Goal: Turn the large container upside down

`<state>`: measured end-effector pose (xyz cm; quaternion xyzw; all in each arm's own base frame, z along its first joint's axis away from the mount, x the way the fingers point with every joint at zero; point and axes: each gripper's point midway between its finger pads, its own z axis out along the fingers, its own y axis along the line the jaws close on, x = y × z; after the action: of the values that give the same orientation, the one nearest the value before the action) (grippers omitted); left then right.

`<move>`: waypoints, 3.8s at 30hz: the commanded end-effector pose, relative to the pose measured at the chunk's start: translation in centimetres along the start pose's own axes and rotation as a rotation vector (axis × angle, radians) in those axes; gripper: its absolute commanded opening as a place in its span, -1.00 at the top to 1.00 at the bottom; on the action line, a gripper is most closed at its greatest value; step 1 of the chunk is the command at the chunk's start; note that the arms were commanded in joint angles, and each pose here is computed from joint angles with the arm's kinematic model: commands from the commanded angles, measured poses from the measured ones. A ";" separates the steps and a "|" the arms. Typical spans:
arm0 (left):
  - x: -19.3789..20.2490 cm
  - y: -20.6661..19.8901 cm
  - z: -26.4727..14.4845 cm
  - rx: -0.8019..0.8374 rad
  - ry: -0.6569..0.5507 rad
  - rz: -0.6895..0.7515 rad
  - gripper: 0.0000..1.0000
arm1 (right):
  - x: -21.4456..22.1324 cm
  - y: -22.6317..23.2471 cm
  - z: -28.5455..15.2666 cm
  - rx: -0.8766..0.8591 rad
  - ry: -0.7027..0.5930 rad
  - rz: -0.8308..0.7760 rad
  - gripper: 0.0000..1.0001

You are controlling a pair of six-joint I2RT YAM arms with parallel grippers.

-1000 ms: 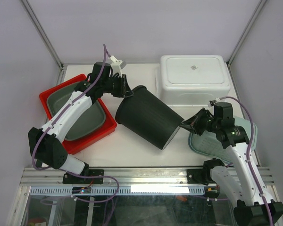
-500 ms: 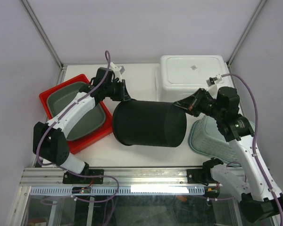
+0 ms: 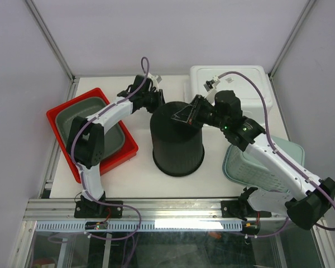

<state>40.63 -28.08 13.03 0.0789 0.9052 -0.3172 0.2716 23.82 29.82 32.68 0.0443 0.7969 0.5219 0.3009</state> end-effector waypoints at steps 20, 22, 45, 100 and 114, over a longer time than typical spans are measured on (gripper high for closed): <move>-12.5 -1.7 -21.1 -0.289 -0.480 0.050 -0.70 | 8.1 -9.9 -8.0 0.159 0.162 -0.380 0.07; -10.1 -0.6 -22.1 -0.332 -0.466 -0.008 -0.72 | 9.1 -9.2 -5.8 0.088 0.183 -0.359 0.06; 7.0 10.2 -23.8 -0.633 -0.309 -0.403 -0.54 | -5.3 -9.3 20.5 0.261 -0.242 -0.198 0.02; -2.9 -8.9 -34.8 -0.093 -0.495 -0.025 1.00 | -8.1 -7.0 -9.8 0.480 -0.453 -0.399 -0.32; -2.3 -21.9 -43.8 0.493 -0.596 0.089 1.00 | -10.8 -5.9 -16.4 0.620 -0.619 -0.470 -0.32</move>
<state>20.70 -16.55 45.63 -0.0001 0.7948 -0.4091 0.4482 26.05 12.13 34.13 0.0829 0.8001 0.1626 0.5714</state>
